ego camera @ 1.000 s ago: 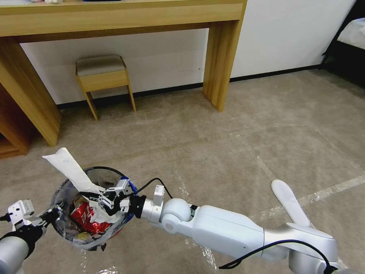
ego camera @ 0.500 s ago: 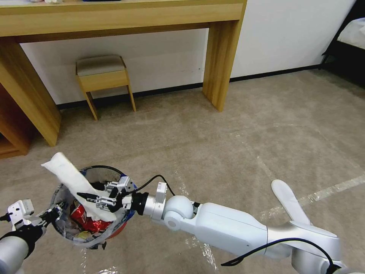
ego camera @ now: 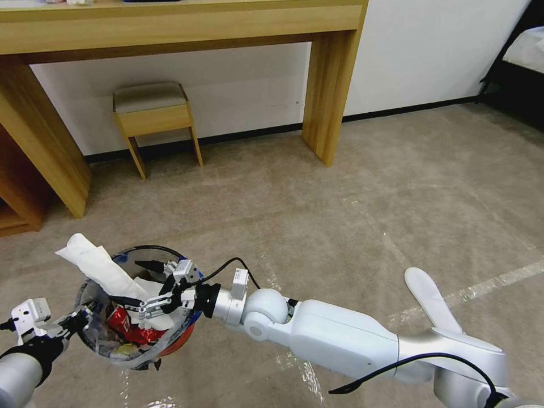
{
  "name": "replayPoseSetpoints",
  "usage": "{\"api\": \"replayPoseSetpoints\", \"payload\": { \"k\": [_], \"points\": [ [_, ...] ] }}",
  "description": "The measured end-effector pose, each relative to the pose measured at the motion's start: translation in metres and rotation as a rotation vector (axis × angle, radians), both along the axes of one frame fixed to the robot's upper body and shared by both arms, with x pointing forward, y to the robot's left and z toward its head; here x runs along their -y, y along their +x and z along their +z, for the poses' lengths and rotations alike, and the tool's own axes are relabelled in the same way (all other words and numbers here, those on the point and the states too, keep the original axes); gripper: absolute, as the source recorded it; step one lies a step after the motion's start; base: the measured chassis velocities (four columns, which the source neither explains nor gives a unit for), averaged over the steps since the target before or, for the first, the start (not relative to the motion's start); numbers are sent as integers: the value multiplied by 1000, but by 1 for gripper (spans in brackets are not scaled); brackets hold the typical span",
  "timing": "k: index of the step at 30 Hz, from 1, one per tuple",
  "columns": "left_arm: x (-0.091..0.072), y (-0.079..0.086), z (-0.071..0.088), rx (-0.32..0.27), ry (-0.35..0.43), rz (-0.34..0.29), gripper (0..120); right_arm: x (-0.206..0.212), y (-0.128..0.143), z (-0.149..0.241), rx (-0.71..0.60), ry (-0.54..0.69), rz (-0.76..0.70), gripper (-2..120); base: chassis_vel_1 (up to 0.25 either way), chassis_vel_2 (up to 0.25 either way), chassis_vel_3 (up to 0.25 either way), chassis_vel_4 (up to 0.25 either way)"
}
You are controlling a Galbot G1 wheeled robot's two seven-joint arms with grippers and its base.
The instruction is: Pick up the trash bin and place the garbage on the floor into it.
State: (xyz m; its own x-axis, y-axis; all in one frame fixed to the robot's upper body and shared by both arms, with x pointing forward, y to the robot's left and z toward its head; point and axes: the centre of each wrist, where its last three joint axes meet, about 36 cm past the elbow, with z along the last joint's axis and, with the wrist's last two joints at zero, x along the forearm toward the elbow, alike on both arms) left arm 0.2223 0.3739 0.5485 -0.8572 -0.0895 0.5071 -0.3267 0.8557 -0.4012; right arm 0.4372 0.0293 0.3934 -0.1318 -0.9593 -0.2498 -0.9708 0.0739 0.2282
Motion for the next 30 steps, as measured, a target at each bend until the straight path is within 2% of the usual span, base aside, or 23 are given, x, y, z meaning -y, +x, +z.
{"api": "replayPoseSetpoints", "payload": {
  "k": [17, 30],
  "points": [
    [-2, 1, -2, -4, 0, 5, 1, 4, 15, 25, 36, 46, -26, 96, 0, 0, 0, 0],
    [-4, 2, -3, -3, -1, 8, 1, 24, 33, 98, 112, 170, -69, 98, 0, 0, 0, 0]
  ]
}}
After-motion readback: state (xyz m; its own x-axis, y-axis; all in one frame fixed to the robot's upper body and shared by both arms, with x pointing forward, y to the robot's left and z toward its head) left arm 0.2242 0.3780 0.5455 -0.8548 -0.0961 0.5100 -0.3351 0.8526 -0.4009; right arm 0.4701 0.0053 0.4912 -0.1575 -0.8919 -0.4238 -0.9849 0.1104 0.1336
